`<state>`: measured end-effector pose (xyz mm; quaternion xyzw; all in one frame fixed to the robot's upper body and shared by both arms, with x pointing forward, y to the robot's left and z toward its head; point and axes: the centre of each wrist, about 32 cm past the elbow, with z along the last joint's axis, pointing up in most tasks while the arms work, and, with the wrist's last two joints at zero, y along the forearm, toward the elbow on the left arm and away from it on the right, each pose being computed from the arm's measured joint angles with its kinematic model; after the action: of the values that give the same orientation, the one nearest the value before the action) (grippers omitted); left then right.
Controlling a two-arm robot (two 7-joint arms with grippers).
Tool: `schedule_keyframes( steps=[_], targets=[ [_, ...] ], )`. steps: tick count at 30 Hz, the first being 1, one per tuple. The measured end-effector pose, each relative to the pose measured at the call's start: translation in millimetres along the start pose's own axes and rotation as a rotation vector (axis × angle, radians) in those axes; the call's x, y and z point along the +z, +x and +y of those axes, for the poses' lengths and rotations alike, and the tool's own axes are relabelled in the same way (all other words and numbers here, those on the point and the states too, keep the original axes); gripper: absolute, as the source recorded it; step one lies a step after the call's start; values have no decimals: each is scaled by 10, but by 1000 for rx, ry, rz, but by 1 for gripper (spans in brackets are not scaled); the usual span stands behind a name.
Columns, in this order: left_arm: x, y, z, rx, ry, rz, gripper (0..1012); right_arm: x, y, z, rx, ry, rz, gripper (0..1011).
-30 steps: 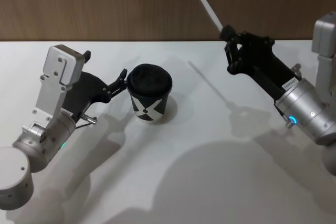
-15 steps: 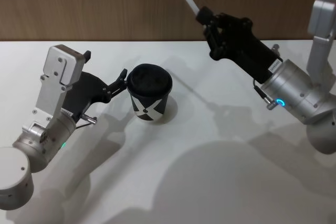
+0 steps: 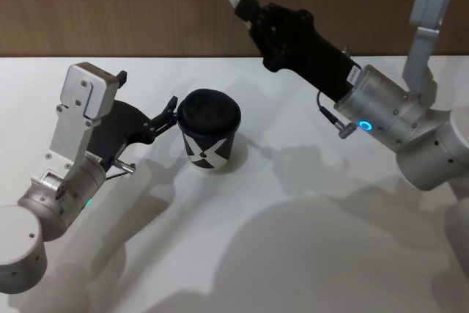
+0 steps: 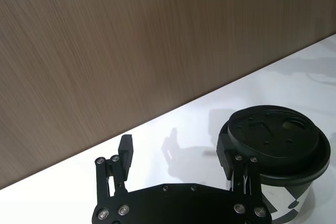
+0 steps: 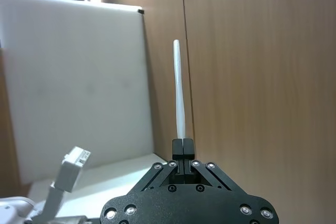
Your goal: Pick up the straw with one hand, pass it to the other hand, and insert it into the cup.
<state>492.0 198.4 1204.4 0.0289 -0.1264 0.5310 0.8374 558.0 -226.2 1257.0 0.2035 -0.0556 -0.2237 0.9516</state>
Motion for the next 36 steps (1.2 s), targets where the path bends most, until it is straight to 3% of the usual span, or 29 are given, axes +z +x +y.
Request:
schedule_keyframes(
  steps=[10,17,21,30,36],
  targets=[
    [0,0,0,0,0,0,1003,-77,47,176,56,33,74,4],
    [18,15,6,-2,-8,3,1003,-97,59,230,71,44,95,5],
    [73,61,20,-12,-32,12,1003,-107,65,253,78,48,105,5],
    [311,247,76,-68,-141,60,1003,-119,70,285,87,54,117,5],
    [495,390,121,-119,-228,116,1003,-122,72,298,92,57,121,5]
  ],
)
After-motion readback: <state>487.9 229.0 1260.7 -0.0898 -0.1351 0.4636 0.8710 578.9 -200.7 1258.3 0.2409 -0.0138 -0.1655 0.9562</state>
